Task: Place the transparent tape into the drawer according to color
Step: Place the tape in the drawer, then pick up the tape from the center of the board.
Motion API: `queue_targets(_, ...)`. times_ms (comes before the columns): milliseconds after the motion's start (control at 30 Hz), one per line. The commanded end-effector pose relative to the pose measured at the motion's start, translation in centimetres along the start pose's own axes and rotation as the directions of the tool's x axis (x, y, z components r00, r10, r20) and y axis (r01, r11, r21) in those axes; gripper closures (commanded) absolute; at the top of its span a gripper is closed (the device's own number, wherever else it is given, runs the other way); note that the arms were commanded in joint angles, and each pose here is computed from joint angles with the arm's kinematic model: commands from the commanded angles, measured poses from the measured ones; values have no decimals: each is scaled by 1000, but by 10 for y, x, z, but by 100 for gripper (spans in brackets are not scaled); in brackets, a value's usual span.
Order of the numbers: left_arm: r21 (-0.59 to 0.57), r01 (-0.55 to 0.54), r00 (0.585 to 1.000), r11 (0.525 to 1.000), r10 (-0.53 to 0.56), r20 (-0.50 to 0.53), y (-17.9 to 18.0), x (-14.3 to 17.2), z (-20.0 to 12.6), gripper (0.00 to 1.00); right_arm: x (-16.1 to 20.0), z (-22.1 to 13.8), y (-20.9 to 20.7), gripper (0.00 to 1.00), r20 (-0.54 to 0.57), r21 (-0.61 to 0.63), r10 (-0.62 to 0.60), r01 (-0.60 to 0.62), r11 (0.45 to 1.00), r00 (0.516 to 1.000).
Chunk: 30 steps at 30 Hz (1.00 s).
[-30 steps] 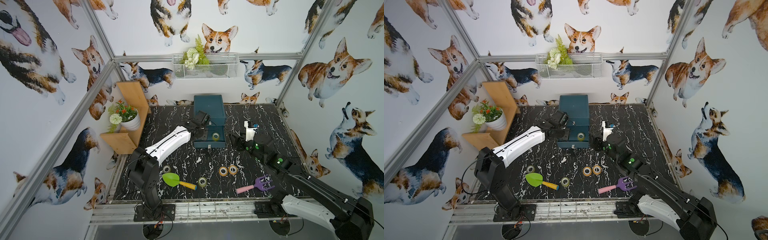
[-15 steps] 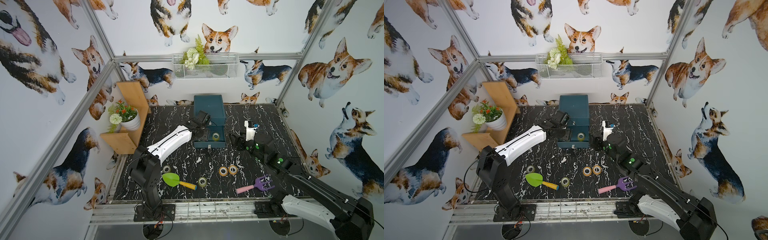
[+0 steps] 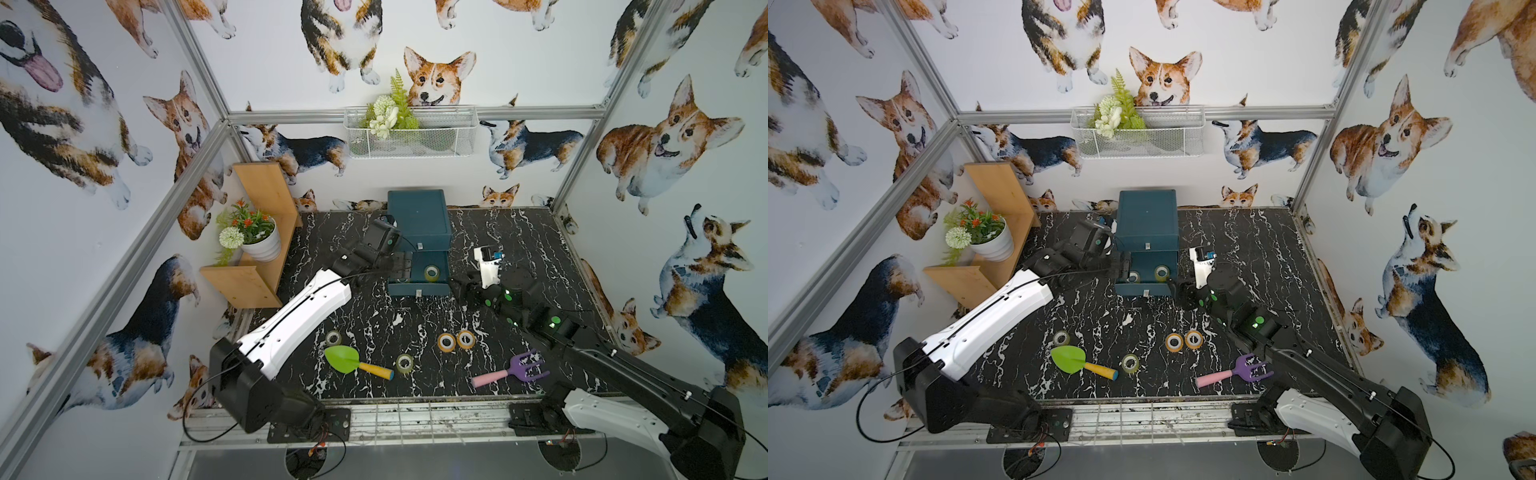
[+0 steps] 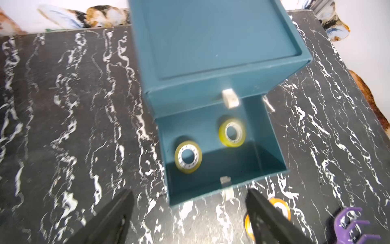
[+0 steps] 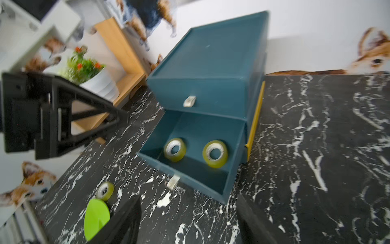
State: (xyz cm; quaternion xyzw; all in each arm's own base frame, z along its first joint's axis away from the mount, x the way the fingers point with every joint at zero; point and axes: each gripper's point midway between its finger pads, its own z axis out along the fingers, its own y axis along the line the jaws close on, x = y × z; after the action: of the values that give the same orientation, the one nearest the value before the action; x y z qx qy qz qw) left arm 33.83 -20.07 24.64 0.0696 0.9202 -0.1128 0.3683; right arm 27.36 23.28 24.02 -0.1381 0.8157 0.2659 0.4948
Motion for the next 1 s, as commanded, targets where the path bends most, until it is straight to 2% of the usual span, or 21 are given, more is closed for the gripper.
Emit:
queue_targets(0,-16,34,998,999,-33,61,13,0,-15,1,47,11,25,24,-164,-88,-135,122,989,977)
queue_targets(67,0,40,996,999,-40,83,16,2,-26,1,89,23,32,24,-293,-119,-173,144,982,940)
queue_targets(167,-10,44,993,999,-43,111,24,4,-38,1,144,28,44,24,-428,-158,-247,197,968,869)
queue_targets(367,-55,55,989,997,-47,138,39,5,-48,1,199,34,67,23,-530,-219,-378,307,926,759)
queue_targets(433,-55,55,990,997,-48,132,41,7,-47,1,209,36,78,16,-539,-266,-412,316,911,735)
queue_targets(467,-49,56,991,997,-50,128,41,8,-46,1,213,36,85,3,-542,-292,-426,313,904,725)
queue_targets(500,-34,51,992,998,-47,119,38,10,-45,1,217,37,90,0,-544,-316,-439,311,897,715)
queue_targets(667,-31,41,994,999,-38,98,38,15,-40,1,225,44,100,0,-543,-348,-479,334,876,689)
queue_targets(967,-49,44,995,998,-39,91,45,20,-37,1,236,58,97,12,-563,-330,-526,410,850,637)
